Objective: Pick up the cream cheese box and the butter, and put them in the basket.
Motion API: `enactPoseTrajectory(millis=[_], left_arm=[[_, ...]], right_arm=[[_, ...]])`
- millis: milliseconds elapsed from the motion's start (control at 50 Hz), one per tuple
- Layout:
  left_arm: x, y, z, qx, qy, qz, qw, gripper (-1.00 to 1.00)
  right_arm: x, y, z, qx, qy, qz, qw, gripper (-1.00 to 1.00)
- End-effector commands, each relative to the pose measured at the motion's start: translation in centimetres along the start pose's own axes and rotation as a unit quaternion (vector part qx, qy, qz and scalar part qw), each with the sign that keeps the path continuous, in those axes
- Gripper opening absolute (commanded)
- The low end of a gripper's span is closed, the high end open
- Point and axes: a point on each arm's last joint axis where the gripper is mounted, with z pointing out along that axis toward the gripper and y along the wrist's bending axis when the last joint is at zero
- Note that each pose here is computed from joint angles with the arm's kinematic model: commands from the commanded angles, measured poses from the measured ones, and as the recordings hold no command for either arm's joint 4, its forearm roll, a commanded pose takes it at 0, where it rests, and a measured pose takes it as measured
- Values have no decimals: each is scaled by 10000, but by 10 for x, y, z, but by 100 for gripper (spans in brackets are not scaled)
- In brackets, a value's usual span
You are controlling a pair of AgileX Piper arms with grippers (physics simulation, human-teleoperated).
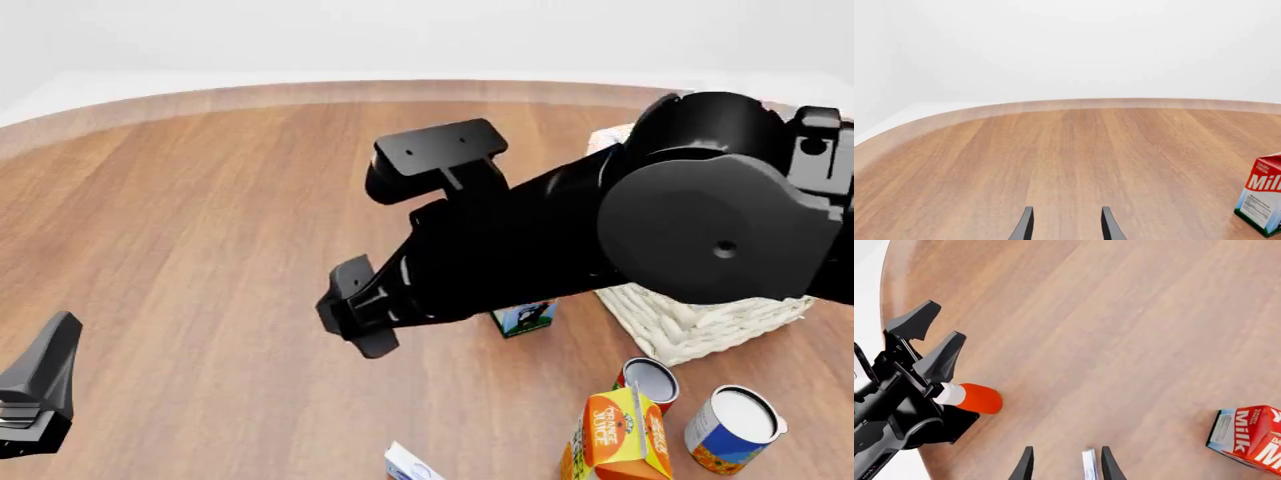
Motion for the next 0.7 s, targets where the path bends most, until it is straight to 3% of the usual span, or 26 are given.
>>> enactPoseTrajectory(millis=[20, 200, 380, 700], left_arm=[[0, 0, 0, 0, 0, 0, 10000, 100], [0, 0, 0, 0, 0, 0, 10000, 100], [0, 0, 0, 0, 0, 0, 10000, 100], [0, 0, 0, 0, 0, 0, 10000, 100]], right_arm=[[12, -3, 12, 20, 103, 100, 9999, 100], [19, -14, 11, 142, 130, 273, 9994, 100], [17, -22, 8, 239, 133, 256, 9993, 100], [34, -28, 28, 288, 252, 345, 9987, 100]])
